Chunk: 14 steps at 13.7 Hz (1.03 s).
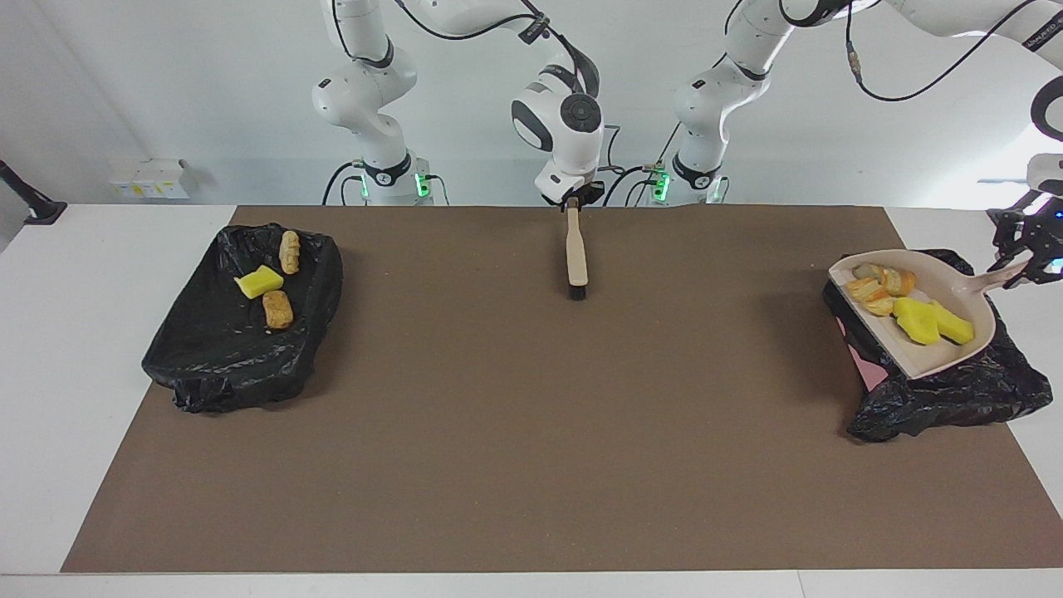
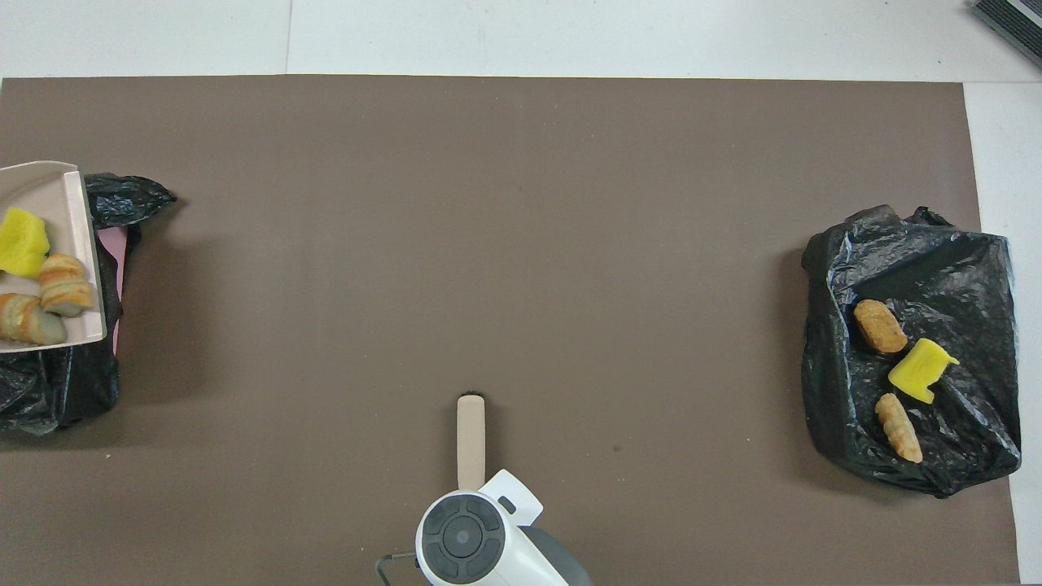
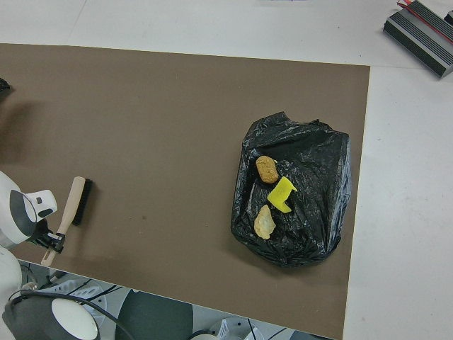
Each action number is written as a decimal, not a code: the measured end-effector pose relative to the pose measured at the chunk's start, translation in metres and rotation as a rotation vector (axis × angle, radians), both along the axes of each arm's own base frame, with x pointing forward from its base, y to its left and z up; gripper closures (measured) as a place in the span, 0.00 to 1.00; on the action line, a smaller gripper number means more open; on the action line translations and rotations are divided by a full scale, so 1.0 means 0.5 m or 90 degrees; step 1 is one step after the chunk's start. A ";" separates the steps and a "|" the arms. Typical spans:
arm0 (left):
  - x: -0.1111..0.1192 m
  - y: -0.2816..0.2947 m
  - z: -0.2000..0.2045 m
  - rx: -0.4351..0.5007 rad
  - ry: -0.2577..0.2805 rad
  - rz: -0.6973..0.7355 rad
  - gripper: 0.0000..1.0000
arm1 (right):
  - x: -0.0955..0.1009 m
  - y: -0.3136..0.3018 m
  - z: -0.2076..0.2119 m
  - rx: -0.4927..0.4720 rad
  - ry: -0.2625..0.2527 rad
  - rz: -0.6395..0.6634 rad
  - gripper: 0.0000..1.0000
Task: Sweep and dump trash in bin
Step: 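Carry the loaded dustpan to the black bag with the left gripper, then tip the dustpan over the bag while the right gripper drops the brush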
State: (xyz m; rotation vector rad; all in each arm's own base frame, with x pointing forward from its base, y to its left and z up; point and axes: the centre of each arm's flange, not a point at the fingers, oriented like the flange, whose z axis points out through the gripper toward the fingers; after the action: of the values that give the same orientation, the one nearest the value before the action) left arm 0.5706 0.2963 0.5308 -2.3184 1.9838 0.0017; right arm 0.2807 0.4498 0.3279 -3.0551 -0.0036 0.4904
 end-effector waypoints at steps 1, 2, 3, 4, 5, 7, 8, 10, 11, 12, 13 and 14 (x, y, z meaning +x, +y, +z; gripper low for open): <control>0.005 0.009 0.008 0.035 -0.009 -0.007 0.69 | 0.014 -0.003 0.006 0.005 -0.004 -0.009 0.53; 0.008 0.018 0.014 0.073 -0.012 -0.016 0.69 | 0.038 -0.009 0.018 0.013 -0.010 -0.022 0.47; 0.010 0.028 0.019 0.117 -0.007 -0.027 0.69 | 0.069 -0.019 0.036 0.023 -0.018 -0.040 0.47; 0.011 0.035 0.022 0.163 0.005 -0.043 0.69 | 0.104 -0.036 0.059 0.035 -0.029 -0.061 0.45; 0.015 0.038 0.025 0.215 0.023 -0.063 0.69 | 0.146 -0.064 0.094 0.050 -0.045 -0.089 0.45; 0.022 0.036 0.029 0.280 0.048 -0.092 0.69 | 0.203 -0.130 0.160 0.065 -0.065 -0.130 0.37; 0.027 0.034 0.035 0.311 0.052 -0.106 0.69 | 0.222 -0.169 0.189 0.063 -0.065 -0.145 0.27; 0.035 0.031 0.050 0.365 0.053 -0.131 0.69 | 0.255 -0.247 0.235 0.065 -0.065 -0.148 0.19; 0.037 0.032 0.059 0.391 0.051 -0.140 0.69 | 0.272 -0.282 0.252 0.066 -0.070 -0.139 0.12; 0.037 0.033 0.069 0.413 0.051 -0.143 0.69 | 0.292 -0.316 0.272 0.064 -0.083 -0.124 0.03; 0.035 0.032 0.081 0.434 0.049 -0.142 0.69 | 0.317 -0.352 0.299 0.064 -0.097 -0.108 0.00; 0.033 0.027 0.096 0.455 0.047 -0.139 0.69 | 0.345 -0.392 0.334 0.067 -0.110 -0.089 0.00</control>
State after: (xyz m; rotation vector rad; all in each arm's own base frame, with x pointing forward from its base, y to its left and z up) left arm 0.5872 0.3097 0.5786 -1.6629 1.8368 0.6693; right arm 0.4534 0.2537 0.4952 -2.9570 0.1708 0.2098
